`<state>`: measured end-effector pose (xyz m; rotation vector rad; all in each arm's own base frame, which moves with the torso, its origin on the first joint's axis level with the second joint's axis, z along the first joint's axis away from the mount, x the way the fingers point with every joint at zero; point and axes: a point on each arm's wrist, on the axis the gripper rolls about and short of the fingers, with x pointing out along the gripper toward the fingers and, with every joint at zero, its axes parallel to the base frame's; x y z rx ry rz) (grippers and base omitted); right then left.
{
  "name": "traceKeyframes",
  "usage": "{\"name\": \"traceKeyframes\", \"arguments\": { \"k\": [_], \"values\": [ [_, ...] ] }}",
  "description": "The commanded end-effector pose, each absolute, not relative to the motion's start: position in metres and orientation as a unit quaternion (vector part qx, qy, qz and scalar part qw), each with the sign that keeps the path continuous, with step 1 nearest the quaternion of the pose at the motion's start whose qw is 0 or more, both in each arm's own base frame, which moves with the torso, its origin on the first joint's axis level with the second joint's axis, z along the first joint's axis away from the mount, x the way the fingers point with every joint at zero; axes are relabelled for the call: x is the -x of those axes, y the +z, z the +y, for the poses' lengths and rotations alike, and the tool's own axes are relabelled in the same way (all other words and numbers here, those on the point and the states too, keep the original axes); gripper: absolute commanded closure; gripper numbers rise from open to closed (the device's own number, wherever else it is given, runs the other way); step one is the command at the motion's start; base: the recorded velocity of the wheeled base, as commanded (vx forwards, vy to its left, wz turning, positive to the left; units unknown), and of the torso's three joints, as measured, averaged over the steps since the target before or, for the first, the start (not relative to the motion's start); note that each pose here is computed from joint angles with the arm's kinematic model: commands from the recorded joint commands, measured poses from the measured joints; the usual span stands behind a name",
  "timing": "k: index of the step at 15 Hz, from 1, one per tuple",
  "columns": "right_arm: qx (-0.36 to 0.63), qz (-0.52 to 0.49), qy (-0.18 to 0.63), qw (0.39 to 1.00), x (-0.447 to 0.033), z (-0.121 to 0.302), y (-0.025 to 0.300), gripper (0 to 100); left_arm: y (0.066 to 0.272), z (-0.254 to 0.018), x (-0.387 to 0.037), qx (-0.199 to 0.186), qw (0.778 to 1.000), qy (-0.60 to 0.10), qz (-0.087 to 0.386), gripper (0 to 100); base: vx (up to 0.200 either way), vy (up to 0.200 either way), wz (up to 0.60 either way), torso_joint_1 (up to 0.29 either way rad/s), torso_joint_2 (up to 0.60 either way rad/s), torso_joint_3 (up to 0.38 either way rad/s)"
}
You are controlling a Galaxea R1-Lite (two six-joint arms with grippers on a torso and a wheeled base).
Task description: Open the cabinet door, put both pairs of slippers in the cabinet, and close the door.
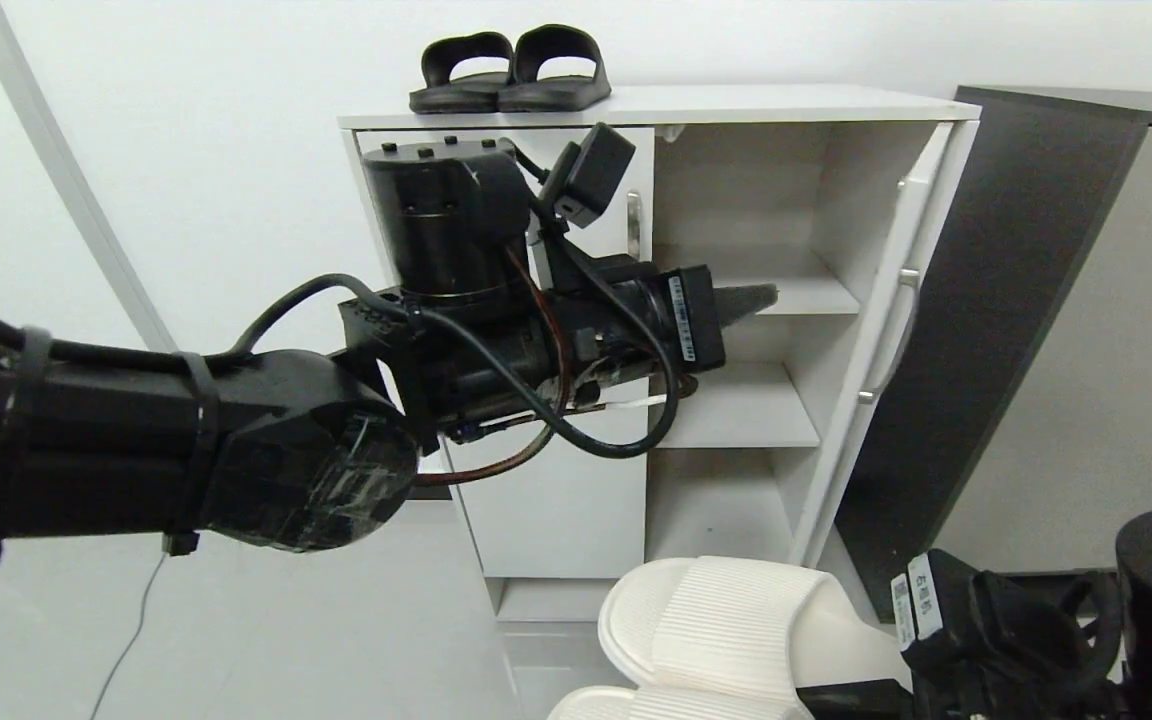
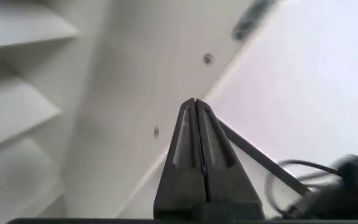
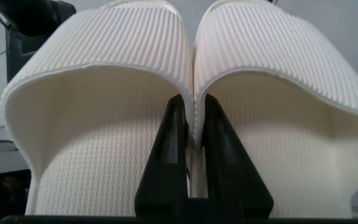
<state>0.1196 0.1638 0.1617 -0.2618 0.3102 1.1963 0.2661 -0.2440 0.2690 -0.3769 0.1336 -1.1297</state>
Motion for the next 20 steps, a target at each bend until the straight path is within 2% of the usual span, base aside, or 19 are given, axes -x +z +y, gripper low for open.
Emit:
{"name": "traceKeyframes", "arguments": {
  "k": [1, 3, 4, 6, 7, 9, 12, 14, 15, 16, 18, 19, 20],
  "values": [
    [0.122, 0.145, 0.558, 0.808, -0.121, 0.164, 0.161, 100, 0.274, -0.232, -0.267, 0.164, 0.838, -0.518, 0.045, 100, 0.000, 0.000, 0.00, 0.000, 0.00, 0.000],
    [0.123, 0.149, 0.555, 0.809, -0.123, 0.165, 0.160, 100, 0.270, -0.215, -0.262, 0.138, 0.868, -0.476, 0.037, 100, 0.000, 0.000, 0.00, 0.000, 0.00, 0.000],
    [0.122, 0.153, 0.551, 0.811, -0.126, 0.165, 0.158, 100, 0.268, -0.206, -0.253, 0.109, 0.890, -0.442, 0.031, 100, 0.000, 0.000, 0.00, 0.000, 0.00, 0.000],
    [0.122, 0.156, 0.546, 0.814, -0.129, 0.165, 0.157, 100, 0.254, -0.179, -0.228, 0.011, 0.944, -0.327, 0.034, 100, 0.000, 0.000, 0.00, 0.000, 0.00, 0.000],
    [0.121, 0.153, 0.546, 0.815, -0.129, 0.165, 0.159, 100, 0.249, -0.160, -0.206, -0.008, 0.954, -0.297, 0.035, 100, 0.000, 0.000, 0.00, 0.000, 0.00, 0.000],
    [0.120, 0.150, 0.546, 0.816, -0.128, 0.164, 0.161, 100, 0.246, -0.128, -0.165, -0.010, 0.957, -0.288, 0.027, 100, 0.000, 0.000, 0.00, 0.000, 0.00, 0.000],
    [0.119, 0.152, 0.539, 0.820, -0.131, 0.163, 0.160, 100, 0.239, -0.047, -0.067, -0.005, 0.971, -0.240, 0.000, 100, 0.000, 0.000, 0.00, 0.000, 0.00, 0.000],
    [0.104, 0.159, 0.536, 0.822, -0.133, 0.164, 0.162, 100, 0.215, -0.003, -0.014, -0.010, 0.990, -0.143, 0.016, 100, 0.000, 0.000, 0.00, 0.000, 0.00, 0.000],
    [0.100, 0.161, 0.536, 0.823, -0.133, 0.165, 0.162, 100, 0.204, 0.004, -0.002, -0.011, 0.993, -0.118, 0.026, 100, 0.000, 0.000, 0.00, 0.000, 0.00, 0.000],
    [0.092, 0.167, 0.531, 0.826, -0.136, 0.166, 0.162, 100, 0.181, 0.013, 0.022, 0.001, 0.996, -0.083, 0.021, 100, 0.000, 0.000, 0.00, 0.000, 0.00, 0.000],
    [0.090, 0.172, 0.522, 0.831, -0.142, 0.167, 0.161, 100, 0.154, 0.013, 0.029, 0.007, 0.999, -0.033, 0.024, 100, 0.000, 0.000, 0.00, 0.000, 0.00, 0.000],
    [0.088, 0.179, 0.509, 0.838, -0.149, 0.169, 0.159, 100, 0.128, 0.011, 0.032, 0.006, 1.000, 0.001, 0.028, 100, 0.000, 0.000, 0.00, 0.000, 0.00, 0.000],
    [0.087, 0.182, 0.488, 0.849, -0.156, 0.173, 0.160, 100, 0.115, 0.010, 0.031, 0.006, 0.999, 0.020, 0.037, 100, 0.000, 0.000, 0.00, 0.000, 0.00, 0.000]
  ]
}}
